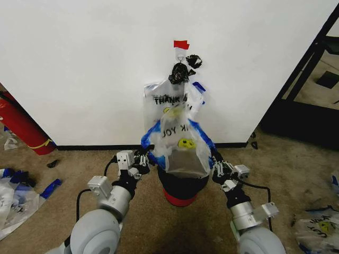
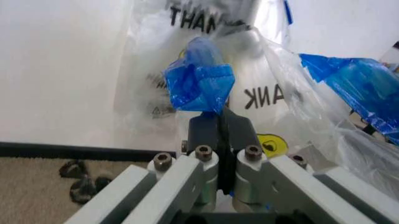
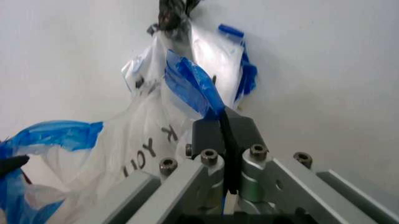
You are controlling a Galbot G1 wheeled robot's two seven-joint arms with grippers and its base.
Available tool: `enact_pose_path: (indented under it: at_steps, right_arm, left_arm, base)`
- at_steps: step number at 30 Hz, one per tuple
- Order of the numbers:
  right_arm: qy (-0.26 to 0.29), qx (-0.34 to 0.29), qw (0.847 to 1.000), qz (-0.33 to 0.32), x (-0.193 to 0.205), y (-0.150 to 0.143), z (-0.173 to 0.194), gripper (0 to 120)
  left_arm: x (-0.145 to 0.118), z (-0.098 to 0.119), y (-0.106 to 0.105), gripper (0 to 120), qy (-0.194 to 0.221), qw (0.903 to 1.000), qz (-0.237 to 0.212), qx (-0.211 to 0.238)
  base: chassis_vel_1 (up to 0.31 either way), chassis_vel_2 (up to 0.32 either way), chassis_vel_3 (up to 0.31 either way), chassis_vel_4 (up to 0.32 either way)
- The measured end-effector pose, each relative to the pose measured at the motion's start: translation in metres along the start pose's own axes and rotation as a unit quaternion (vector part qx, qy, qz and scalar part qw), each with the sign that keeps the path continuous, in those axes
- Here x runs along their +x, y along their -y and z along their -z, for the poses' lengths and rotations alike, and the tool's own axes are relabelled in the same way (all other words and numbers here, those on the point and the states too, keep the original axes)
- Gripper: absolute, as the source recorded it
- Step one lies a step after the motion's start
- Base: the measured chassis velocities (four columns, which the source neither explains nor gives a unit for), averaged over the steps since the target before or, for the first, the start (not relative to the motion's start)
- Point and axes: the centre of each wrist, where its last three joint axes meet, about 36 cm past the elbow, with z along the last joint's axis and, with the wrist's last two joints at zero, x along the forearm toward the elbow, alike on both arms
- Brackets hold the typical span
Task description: Pick up the garbage bag from the wall and place it over the trash bin.
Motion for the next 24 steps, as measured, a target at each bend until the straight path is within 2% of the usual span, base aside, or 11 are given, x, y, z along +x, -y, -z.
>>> enact_pose_path:
  at_steps: [10, 16, 19, 24]
  right_arm:
    - [0.035, -0.007, 0.999, -0.016, -0.003, -0.002, 0.022, 0]
    - [0.068, -0.033, 0.997, -0.012, -0.004, -0.015, 0.065, 0]
    - [0.088, -0.044, 0.995, -0.007, -0.002, -0.020, 0.088, 0]
    - [0.099, -0.054, 0.994, -0.001, -0.001, -0.023, 0.103, 0]
  left_arm:
    - [0.009, 0.009, 0.010, 0, 0.020, 0.9996, -0.016, 0.005]
    - [0.017, 0.029, 0.017, 0, 0.047, 0.9980, -0.041, 0.005]
    - [0.016, 0.037, 0.012, 0, 0.059, 0.9972, -0.046, -0.012]
    - [0.014, 0.049, 0.002, 0, 0.077, 0.9959, -0.036, -0.030]
  base:
    - [0.000, 0.000, 0.000, 0.000]
    - [0.000, 0.000, 0.000, 0.000]
    - [0.000, 0.000, 0.000, 0.000]
    - [0.000, 0.000, 0.000, 0.000]
